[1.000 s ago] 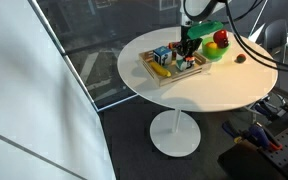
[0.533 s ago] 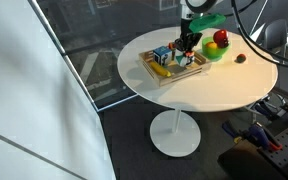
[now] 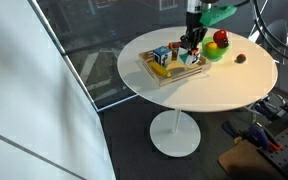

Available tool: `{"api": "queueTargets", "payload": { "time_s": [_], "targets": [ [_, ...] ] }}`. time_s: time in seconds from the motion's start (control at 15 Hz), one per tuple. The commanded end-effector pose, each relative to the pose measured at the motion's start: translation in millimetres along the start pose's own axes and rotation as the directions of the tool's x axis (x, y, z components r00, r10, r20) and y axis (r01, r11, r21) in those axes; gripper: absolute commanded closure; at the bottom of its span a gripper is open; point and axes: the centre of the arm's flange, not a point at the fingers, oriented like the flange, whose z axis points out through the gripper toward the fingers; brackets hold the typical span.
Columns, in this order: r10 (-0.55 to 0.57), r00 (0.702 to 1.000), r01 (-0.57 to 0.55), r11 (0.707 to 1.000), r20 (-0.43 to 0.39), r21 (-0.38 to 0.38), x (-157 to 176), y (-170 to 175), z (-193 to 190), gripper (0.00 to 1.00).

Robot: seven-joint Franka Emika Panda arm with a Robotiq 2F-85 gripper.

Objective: Put the banana on the tray, remove the black and white dice from the tray, put it on the table and then put the plum plush toy on the table

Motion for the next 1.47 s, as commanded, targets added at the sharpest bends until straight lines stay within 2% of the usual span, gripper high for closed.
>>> {"api": "queueTargets", "payload": {
  "time_s": [0.0, 0.73, 1.4],
  "targets": [
    [-0.089, 0.996, 0.088, 0.996, 0.015, 0.012, -35.3, 3.9, -12.1, 0.92],
    [-0.313, 0.947, 0.312, 0.950, 0.067, 0.029, -84.0, -16.4, 1.0, 0.92],
    [-0.479, 0.869, 0.476, 0.878, 0.120, 0.056, -106.7, -33.6, 22.4, 0.92]
  ]
}}
